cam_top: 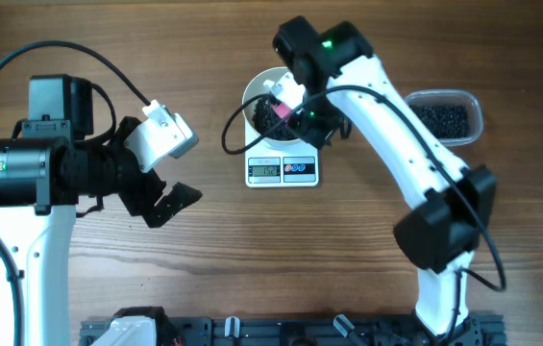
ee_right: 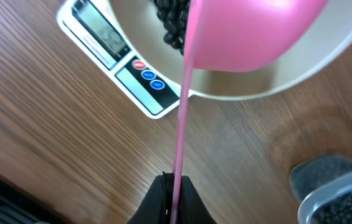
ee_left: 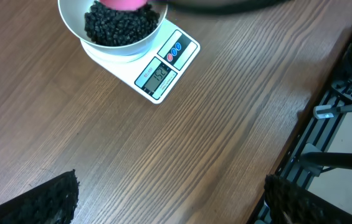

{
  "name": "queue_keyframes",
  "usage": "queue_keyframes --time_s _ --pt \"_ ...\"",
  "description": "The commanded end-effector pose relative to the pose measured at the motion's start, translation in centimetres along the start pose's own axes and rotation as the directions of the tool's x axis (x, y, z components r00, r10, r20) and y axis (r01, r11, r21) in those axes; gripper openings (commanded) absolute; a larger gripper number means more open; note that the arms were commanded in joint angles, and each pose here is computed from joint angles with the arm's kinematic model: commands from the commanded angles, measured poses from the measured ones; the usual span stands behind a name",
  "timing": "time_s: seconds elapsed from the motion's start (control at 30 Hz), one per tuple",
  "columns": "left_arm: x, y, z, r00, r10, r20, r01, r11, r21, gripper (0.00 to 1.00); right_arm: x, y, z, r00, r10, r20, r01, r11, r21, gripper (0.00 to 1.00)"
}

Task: Scoop item into bowl and weigh 150g on scale
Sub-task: 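Tilt the pink scoop over the white bowl to pour beans in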

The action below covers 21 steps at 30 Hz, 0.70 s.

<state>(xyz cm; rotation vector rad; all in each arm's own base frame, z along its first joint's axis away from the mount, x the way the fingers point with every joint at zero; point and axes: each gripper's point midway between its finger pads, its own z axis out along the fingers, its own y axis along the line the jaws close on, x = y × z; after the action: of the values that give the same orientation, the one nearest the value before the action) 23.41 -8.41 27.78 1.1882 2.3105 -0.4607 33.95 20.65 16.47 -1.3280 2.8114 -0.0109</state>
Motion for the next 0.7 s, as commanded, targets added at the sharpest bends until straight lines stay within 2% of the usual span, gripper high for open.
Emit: queue_keyframes --time_s 0.0,0.1,0.2,0.3,0.5,0.67 --pt "-0.4 -0.1 -0.6 1.000 0.017 0.019 -0.017 1.000 -0.014 1.00 -0.1 -0.1 -2.3 0.985 0.154 0.073 -0.152 0.988 -0.032 0.04" --pt "-0.4 -0.1 -0.6 1.000 0.017 0.019 -0.017 1.000 -0.014 1.00 0.2 -0.2 -2.3 0.978 0.195 0.070 -0.190 0.979 -0.067 0.05" --pt "-0.4 -0.1 -0.6 1.000 0.017 0.019 -0.017 1.000 -0.014 1.00 -0.5 -0.5 -2.4 0.974 0.202 0.100 -0.194 0.978 -0.080 0.12" --pt "-0.4 -0.1 -0.6 1.000 0.017 0.019 -0.017 1.000 -0.014 1.00 -1.2 -0.7 -2.2 0.973 0.194 0.126 -0.186 0.980 -0.074 0.08" --pt "-0.4 -0.1 -0.6 1.000 0.017 0.019 -0.017 1.000 -0.014 1.00 -0.5 -0.5 -0.3 0.982 0.169 0.080 -0.163 0.984 -0.077 0.08" --pt "-0.4 -0.1 -0.6 1.000 0.017 0.019 -0.017 1.000 -0.014 1.00 -0.9 -0.8 -0.1 0.981 0.169 0.095 -0.163 0.984 -0.069 0.06"
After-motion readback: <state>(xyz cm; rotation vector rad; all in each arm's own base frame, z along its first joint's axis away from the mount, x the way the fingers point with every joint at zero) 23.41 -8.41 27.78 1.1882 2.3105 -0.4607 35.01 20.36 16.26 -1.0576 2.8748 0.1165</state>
